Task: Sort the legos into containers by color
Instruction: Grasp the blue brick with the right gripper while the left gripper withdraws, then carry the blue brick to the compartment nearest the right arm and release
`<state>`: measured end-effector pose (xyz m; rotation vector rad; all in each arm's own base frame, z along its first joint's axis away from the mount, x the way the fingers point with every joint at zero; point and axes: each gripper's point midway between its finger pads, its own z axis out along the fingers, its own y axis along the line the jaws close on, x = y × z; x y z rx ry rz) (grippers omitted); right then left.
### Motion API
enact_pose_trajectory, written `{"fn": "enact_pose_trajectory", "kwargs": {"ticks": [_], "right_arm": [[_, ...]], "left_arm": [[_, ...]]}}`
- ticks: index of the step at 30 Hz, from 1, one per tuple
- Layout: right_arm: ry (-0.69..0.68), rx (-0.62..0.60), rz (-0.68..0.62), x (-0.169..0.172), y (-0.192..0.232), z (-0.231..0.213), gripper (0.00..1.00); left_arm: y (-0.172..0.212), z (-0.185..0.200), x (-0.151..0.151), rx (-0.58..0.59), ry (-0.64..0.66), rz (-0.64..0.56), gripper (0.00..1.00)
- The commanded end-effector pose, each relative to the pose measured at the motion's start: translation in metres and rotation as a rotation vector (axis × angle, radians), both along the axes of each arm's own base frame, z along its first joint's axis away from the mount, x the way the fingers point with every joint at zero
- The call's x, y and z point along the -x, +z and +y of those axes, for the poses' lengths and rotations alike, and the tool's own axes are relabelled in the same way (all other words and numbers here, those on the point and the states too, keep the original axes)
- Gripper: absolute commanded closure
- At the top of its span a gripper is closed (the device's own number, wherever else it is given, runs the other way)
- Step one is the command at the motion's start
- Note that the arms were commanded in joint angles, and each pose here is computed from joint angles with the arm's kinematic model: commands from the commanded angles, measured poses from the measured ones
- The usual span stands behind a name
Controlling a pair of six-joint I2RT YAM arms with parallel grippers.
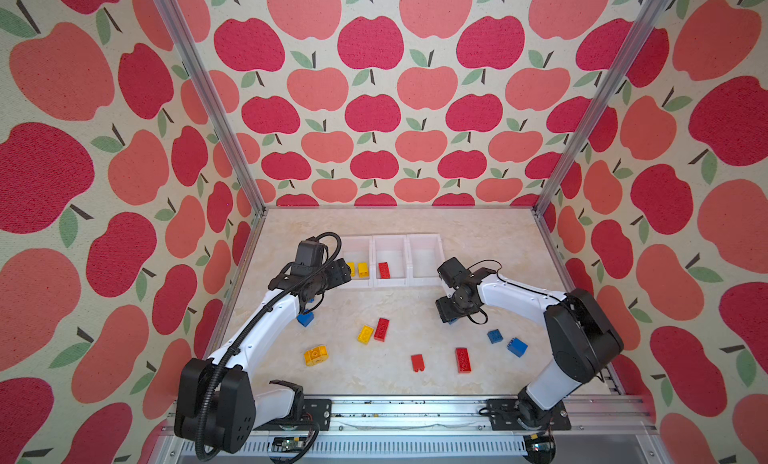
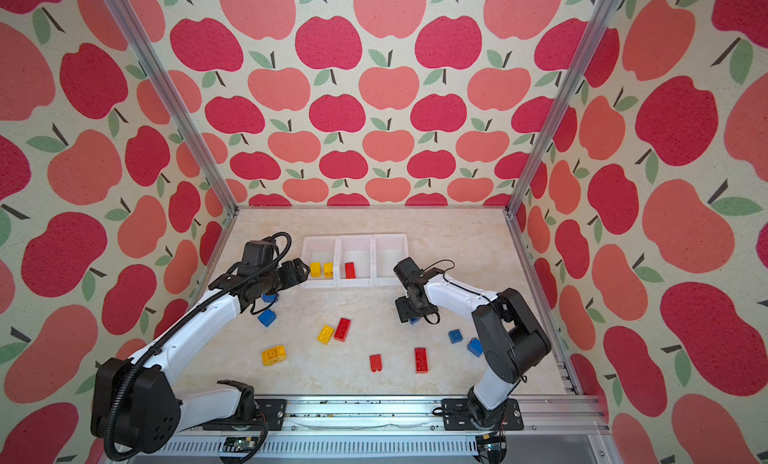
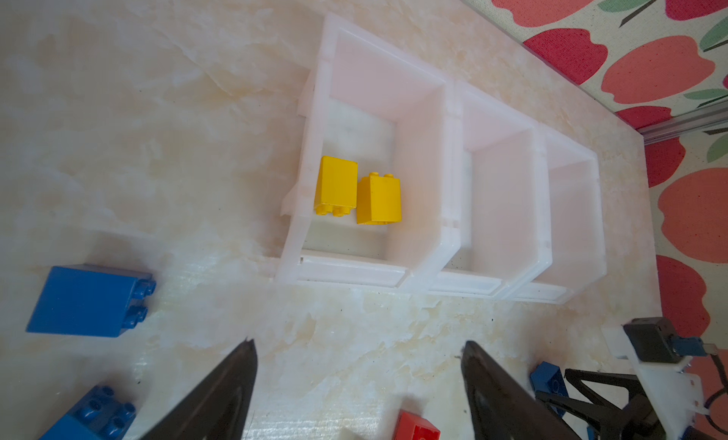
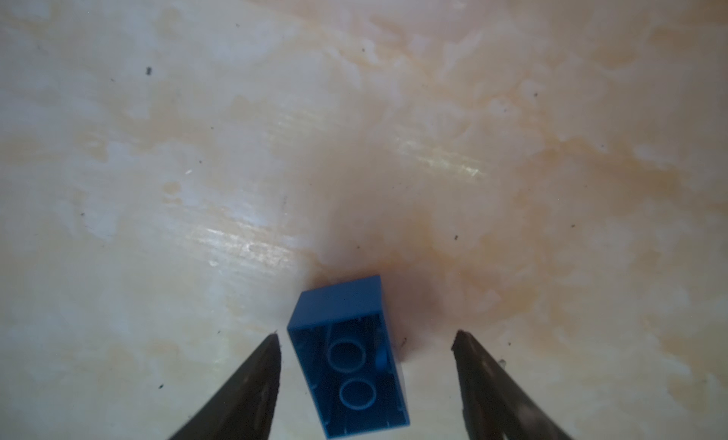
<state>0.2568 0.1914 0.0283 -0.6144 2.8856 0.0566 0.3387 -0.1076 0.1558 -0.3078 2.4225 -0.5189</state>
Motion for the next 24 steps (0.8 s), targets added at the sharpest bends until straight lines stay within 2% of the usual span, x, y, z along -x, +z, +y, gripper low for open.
{"fn": "enact_pose_trajectory", "kwargs": {"ticks": [1, 9, 12, 19, 24], "right_arm": [[0.012, 0.017, -0.021, -0.008, 0.002, 0.004, 0.37], [0.014, 0.032, -0.020, -0.008, -0.001, 0.004, 0.60], [0.012, 0.030, -0.024, -0.009, 0.001, 0.003, 0.65], [-0.002, -0.022, -0.060, -0.012, 0.025, 0.010, 0.67], [-0.007, -0.086, -0.138, -0.025, 0.064, 0.021, 0.68]], "left_arm": [[0.005, 0.000, 0.001, 0.026, 0.002, -0.020, 0.15], [0.003, 0.002, 0.002, 0.031, 0.010, -0.021, 0.14], [0.003, 0.002, 0.002, 0.032, 0.011, -0.019, 0.13], [0.001, 0.001, 0.001, 0.039, 0.008, -0.014, 0.10], [0.000, 0.001, 0.001, 0.042, 0.007, -0.010, 0.09]]}}
